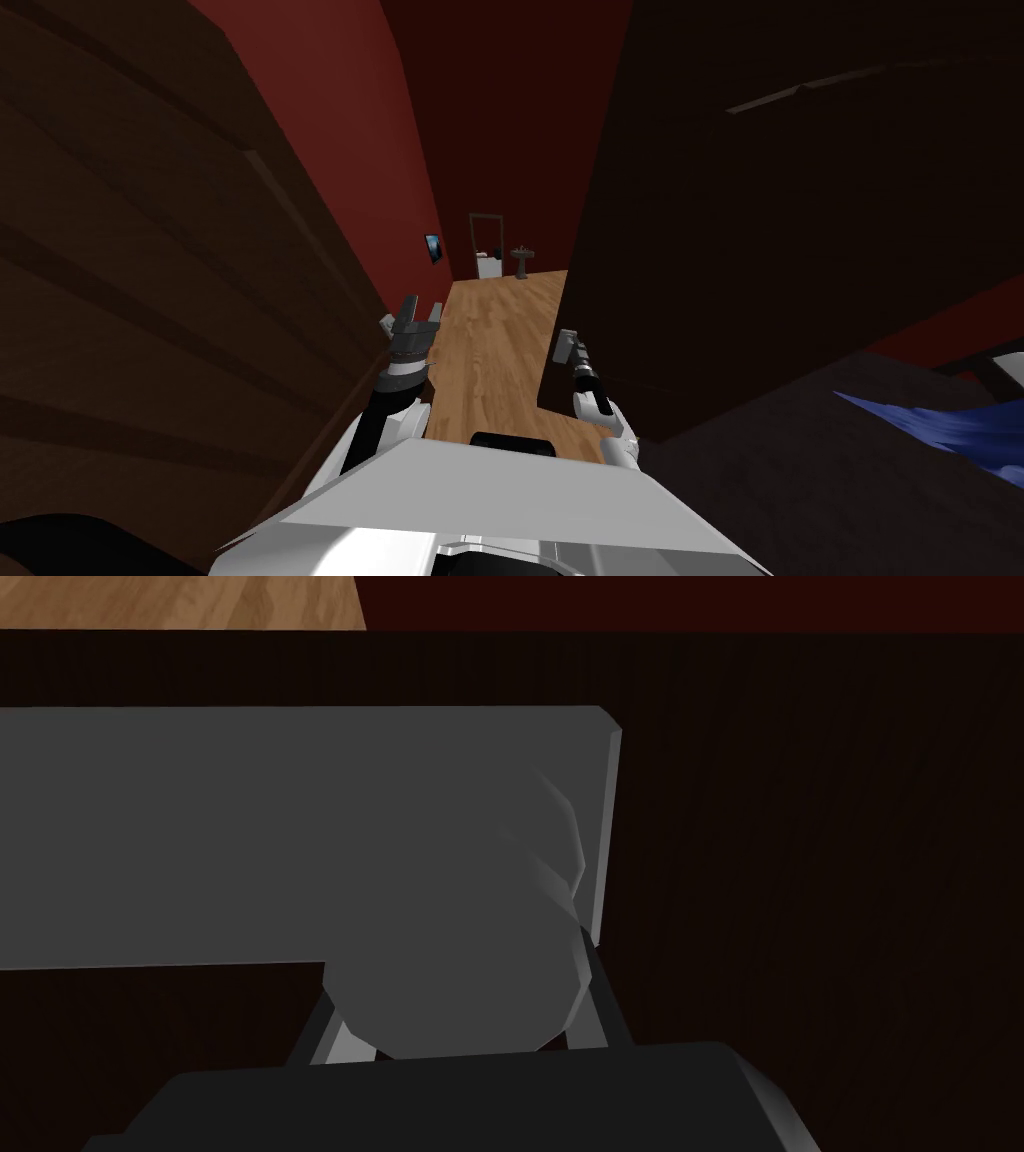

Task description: Push the door open

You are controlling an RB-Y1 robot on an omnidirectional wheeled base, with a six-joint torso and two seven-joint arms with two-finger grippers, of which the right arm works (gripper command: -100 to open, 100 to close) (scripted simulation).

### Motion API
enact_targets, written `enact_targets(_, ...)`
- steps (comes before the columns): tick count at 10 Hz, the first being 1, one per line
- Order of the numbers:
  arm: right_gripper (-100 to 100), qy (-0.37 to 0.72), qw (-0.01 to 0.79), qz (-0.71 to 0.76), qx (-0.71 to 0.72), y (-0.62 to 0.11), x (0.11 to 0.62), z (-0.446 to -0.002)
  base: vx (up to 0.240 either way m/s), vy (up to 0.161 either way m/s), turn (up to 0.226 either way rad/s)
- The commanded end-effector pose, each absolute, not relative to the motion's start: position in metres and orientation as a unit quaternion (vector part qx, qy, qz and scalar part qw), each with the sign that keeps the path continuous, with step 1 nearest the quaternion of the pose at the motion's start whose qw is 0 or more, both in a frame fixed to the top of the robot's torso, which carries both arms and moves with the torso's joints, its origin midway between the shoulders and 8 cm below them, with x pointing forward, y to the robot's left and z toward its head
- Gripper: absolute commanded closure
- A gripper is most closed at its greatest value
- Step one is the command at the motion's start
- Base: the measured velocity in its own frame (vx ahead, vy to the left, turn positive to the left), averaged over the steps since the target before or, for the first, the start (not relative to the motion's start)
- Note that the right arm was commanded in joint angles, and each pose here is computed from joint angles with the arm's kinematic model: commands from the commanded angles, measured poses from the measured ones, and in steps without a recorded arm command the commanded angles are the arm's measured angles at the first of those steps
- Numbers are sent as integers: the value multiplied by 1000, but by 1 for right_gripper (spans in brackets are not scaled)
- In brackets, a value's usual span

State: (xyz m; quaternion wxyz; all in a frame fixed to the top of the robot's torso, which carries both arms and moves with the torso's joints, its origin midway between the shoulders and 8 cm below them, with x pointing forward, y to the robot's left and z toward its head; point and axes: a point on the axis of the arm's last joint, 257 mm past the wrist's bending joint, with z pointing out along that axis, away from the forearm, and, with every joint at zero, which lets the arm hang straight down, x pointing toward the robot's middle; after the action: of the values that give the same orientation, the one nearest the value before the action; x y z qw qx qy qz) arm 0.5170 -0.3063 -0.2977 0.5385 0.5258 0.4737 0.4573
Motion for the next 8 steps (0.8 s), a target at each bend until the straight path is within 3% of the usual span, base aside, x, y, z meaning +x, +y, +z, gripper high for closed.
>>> enact_targets(1, 100, 464, 541, 457, 532, -310, 518, -295, 152, 115, -97)
enact_targets(3, 100, 455, 542, 455, 541, -315, 518, -296, 161, 102, -85)
enact_targets(8, 100, 447, 560, 433, 546, -352, 513, -294, 153, 46, -59)
